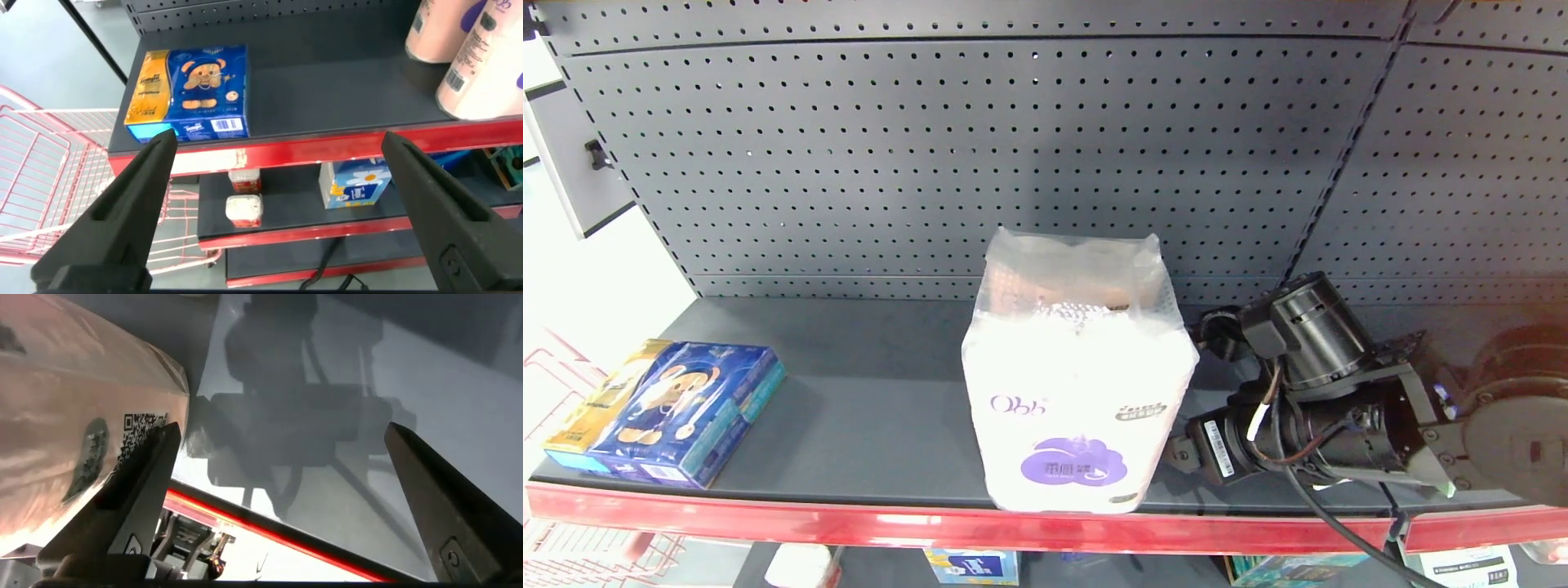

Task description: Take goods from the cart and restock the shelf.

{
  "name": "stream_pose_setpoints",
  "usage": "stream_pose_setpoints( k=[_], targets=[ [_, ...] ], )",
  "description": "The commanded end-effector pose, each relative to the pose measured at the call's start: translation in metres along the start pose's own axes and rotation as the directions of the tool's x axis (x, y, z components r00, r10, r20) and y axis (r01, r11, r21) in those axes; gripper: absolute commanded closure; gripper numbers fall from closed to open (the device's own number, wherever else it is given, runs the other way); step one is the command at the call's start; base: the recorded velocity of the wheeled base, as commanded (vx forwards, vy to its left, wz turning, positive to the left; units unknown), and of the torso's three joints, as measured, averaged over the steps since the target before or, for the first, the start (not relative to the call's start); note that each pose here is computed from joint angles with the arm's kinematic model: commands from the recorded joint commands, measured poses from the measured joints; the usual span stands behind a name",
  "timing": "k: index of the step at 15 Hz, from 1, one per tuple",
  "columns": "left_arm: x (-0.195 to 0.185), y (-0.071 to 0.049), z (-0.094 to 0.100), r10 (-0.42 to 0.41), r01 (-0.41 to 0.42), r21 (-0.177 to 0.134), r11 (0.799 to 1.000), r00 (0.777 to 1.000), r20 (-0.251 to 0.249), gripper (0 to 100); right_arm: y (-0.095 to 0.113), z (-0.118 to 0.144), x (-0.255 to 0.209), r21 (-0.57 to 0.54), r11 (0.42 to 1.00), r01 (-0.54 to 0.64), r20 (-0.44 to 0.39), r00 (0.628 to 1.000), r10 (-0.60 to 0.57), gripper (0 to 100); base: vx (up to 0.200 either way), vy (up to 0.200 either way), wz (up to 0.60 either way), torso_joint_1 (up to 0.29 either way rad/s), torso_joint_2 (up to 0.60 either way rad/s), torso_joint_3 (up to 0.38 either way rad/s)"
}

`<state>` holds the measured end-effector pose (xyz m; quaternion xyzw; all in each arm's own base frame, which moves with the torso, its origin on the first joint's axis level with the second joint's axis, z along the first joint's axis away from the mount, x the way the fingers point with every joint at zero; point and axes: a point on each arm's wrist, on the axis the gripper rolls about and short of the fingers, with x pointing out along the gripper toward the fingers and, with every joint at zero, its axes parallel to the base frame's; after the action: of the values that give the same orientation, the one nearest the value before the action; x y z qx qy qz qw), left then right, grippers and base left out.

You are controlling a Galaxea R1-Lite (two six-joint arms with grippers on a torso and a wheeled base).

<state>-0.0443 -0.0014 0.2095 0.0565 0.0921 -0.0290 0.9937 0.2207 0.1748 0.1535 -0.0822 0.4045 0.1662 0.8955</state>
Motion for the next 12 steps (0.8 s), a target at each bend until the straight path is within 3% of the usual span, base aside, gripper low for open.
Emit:
stream_pose_setpoints(
  k=[1, 12],
  targets=[
    [0.0008, 0.0, 0.0003, 0.001, -0.001, -0.001, 1.0, 1.0, -0.004, 0, 0.002, 0.0021, 0.0028, -0.003, 1.0, 0.004, 0.001, 1.0, -0.004, 0, 0.0, 0.0, 0.0, 0.0, 0.0, 0.0],
    [0.0015, 0.0, -0.0007, -0.003, 0.003, -0.004, 1.0, 1.0, -0.008, 0, -0.0026, -0.0047, -0.004, 0.0, 1.0, 0.011, -0.003, 1.0, -0.011, 0, 0.0, 0.0, 0.0, 0.0, 0.0, 0.0]
  ],
)
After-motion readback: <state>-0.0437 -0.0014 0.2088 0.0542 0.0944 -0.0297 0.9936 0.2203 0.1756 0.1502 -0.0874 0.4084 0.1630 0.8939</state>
